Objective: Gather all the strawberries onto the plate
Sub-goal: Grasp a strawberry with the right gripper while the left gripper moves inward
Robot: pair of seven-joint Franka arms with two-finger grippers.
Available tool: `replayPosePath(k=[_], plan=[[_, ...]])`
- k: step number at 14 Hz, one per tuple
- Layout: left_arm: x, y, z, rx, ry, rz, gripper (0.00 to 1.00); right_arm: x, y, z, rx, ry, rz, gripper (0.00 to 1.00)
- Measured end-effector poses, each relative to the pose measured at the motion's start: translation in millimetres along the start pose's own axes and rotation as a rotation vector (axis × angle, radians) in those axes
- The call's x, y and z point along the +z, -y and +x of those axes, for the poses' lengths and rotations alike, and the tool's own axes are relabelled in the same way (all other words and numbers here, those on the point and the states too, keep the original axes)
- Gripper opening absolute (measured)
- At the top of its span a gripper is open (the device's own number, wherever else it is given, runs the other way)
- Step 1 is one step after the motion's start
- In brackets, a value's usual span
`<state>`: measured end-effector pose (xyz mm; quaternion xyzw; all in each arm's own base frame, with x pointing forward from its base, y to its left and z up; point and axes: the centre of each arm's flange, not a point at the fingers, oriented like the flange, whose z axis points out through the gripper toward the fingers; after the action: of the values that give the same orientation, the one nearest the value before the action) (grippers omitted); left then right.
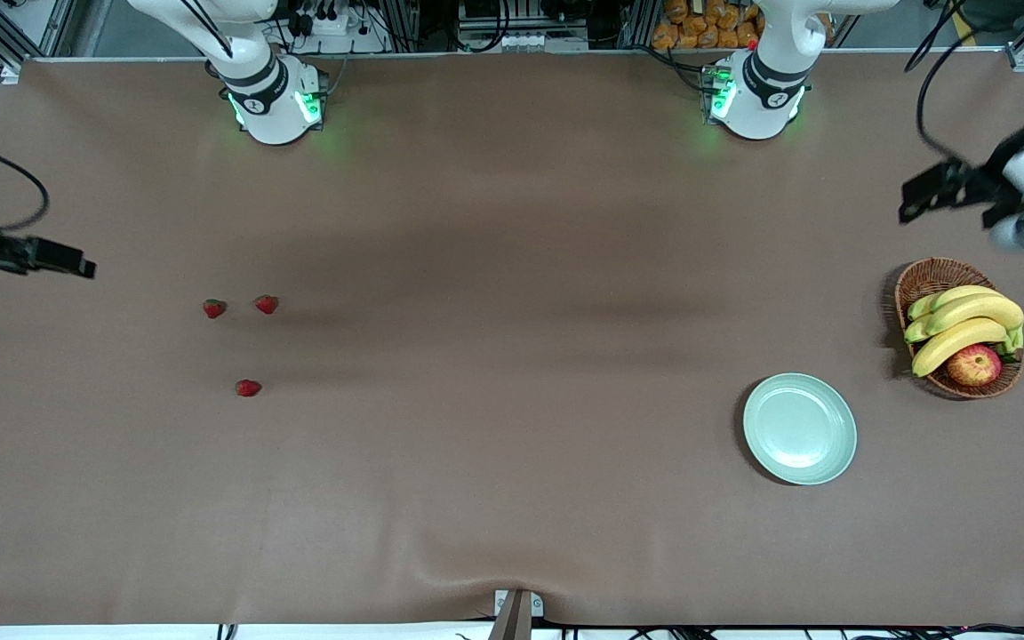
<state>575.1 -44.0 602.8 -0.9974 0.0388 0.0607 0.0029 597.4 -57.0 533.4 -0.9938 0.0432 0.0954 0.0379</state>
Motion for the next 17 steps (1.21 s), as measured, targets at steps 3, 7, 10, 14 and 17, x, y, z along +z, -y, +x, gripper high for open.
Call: replayPosePath(k=[3, 7, 10, 14, 17], plan=[[45, 4, 37, -0.007, 0.018, 0.001, 1.0, 50, -3, 36, 0.005, 0.019, -0.002, 1.0], [60, -10, 50, 0.015, 0.016, -0.007, 1.0, 124, 10, 62, -0.015, -0.032, -0.012, 1.0], [55, -48, 51, 0.035, -0.014, -0.022, 1.0, 168, 24, 66, -0.036, -0.051, -0.019, 1.0], [53, -99, 48, 0.019, -0.035, -0.018, 1.0, 209, 38, 81, -0.058, -0.071, -0.027, 1.0], [54, -117, 47, 0.025, -0.043, -0.025, 1.0, 245, 43, 93, -0.066, -0.08, -0.032, 1.0]])
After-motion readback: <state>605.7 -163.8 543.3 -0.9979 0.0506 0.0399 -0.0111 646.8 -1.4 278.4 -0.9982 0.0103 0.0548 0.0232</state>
